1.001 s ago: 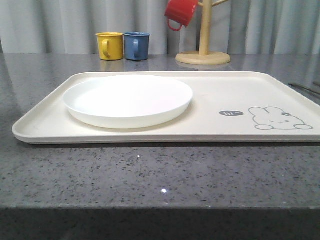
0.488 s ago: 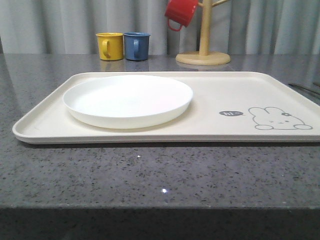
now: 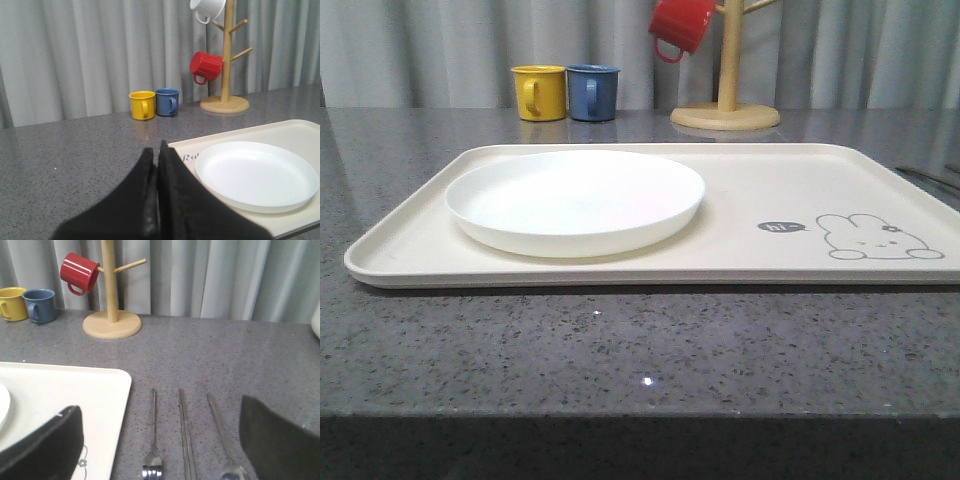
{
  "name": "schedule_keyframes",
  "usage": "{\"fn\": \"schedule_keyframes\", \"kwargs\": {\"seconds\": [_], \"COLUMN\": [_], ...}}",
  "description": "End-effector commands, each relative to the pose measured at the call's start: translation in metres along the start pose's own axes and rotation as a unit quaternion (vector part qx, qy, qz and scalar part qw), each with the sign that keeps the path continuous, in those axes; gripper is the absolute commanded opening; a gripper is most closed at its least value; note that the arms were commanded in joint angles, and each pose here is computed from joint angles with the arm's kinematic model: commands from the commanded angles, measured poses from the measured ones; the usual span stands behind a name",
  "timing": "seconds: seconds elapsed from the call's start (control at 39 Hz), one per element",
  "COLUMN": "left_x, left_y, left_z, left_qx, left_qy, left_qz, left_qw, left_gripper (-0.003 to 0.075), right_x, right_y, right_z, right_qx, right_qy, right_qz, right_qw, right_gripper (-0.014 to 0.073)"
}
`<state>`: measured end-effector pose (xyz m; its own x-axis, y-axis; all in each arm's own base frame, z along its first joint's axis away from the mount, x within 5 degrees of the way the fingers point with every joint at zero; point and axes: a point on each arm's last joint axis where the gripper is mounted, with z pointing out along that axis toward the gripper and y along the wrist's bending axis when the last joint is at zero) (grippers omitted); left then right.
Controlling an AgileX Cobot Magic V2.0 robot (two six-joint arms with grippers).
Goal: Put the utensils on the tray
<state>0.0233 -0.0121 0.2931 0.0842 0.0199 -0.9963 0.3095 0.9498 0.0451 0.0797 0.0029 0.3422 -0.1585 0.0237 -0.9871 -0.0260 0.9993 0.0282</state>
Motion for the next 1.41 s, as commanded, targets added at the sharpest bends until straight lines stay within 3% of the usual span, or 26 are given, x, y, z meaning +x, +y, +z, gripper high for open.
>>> {"fn": "schedule_keyframes", "kwargs": {"seconds": [0.0,1.1,1.23,1.39], "left_x": [-0.016,-0.016,-0.016,-0.016], "left_y": [0.001,0.001,0.001,0.001], "left_z": [-0.007,-0.007,-0.007,-0.007], "left_qx": [-0.008,-0.008,-0.008,-0.008], "left_qy": [-0.062,-0.062,-0.062,-0.062], "left_qz": [-0.009,-0.009,-0.009,-0.009], "left_qw": [0.998,0.998,0.998,0.998], "left_gripper": [-0.0018,-0.0018,-0.0018,-0.0018], "right_x": [-0.018,-0.018,-0.025,-0.037], "right_y": [-0.001,-0.001,-0.001,-0.001], "right_z": [-0.002,-0.001,0.012,0.050], "right_qx": [0.007,0.006,0.005,-0.001], "right_qy": [-0.052,-0.049,-0.013,0.101], "right_qz": [-0.007,-0.007,-0.006,-0.004], "right_qw": [0.999,0.999,1.000,0.995], "right_gripper": [0.0654,0.0654,0.0654,0.0654]}}
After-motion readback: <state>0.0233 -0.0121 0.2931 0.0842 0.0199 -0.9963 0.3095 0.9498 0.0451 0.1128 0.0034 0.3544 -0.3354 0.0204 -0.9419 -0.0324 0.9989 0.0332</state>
